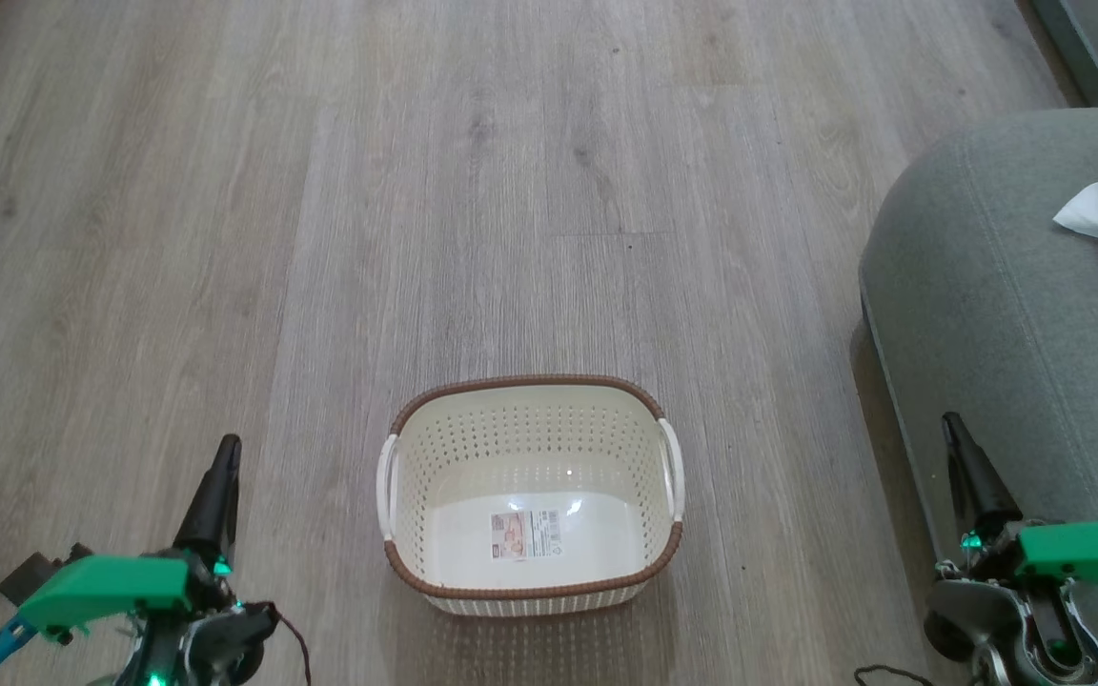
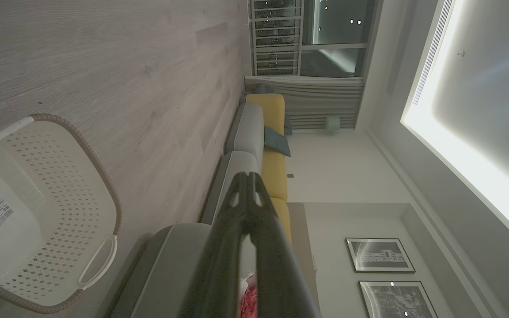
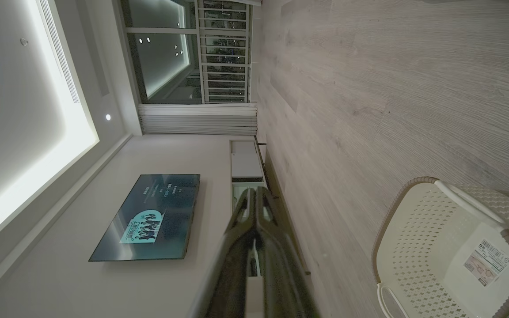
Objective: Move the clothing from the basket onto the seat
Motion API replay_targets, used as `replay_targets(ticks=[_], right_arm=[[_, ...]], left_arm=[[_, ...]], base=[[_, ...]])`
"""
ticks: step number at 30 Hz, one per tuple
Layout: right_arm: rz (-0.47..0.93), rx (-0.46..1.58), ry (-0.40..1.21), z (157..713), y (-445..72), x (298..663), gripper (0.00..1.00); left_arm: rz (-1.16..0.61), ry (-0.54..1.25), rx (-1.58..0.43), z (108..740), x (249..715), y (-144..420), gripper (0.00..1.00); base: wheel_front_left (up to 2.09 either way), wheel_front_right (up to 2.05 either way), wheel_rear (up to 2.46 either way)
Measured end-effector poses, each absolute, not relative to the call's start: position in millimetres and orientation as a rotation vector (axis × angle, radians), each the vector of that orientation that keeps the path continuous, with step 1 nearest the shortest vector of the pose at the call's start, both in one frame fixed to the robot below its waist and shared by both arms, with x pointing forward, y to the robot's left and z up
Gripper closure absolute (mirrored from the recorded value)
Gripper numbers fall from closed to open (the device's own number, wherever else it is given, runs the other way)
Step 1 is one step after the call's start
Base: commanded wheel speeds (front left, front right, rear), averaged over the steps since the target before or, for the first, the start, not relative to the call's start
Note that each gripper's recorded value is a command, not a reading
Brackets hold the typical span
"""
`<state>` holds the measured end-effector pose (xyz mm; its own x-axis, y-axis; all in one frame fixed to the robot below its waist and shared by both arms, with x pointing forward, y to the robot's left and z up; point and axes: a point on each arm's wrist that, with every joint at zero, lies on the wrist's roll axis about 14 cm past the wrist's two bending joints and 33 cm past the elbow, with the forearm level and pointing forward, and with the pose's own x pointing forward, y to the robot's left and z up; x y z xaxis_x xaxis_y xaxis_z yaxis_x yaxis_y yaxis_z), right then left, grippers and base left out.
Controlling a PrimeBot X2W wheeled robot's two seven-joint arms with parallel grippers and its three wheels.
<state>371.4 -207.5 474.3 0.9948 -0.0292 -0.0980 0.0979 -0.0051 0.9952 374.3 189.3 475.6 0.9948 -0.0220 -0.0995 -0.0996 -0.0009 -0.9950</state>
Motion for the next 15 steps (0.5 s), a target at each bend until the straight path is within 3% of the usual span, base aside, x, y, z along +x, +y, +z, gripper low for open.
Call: replay_targets(ticks=[15], right_arm=[[-0.1,1.573,0.054,474.3,-207.5,371.4,1.0]], left_arm=[[0.061,0.096,-1.571,475.6,374.3,189.3,1.0]], base=[[0.0,0.0,0.0]])
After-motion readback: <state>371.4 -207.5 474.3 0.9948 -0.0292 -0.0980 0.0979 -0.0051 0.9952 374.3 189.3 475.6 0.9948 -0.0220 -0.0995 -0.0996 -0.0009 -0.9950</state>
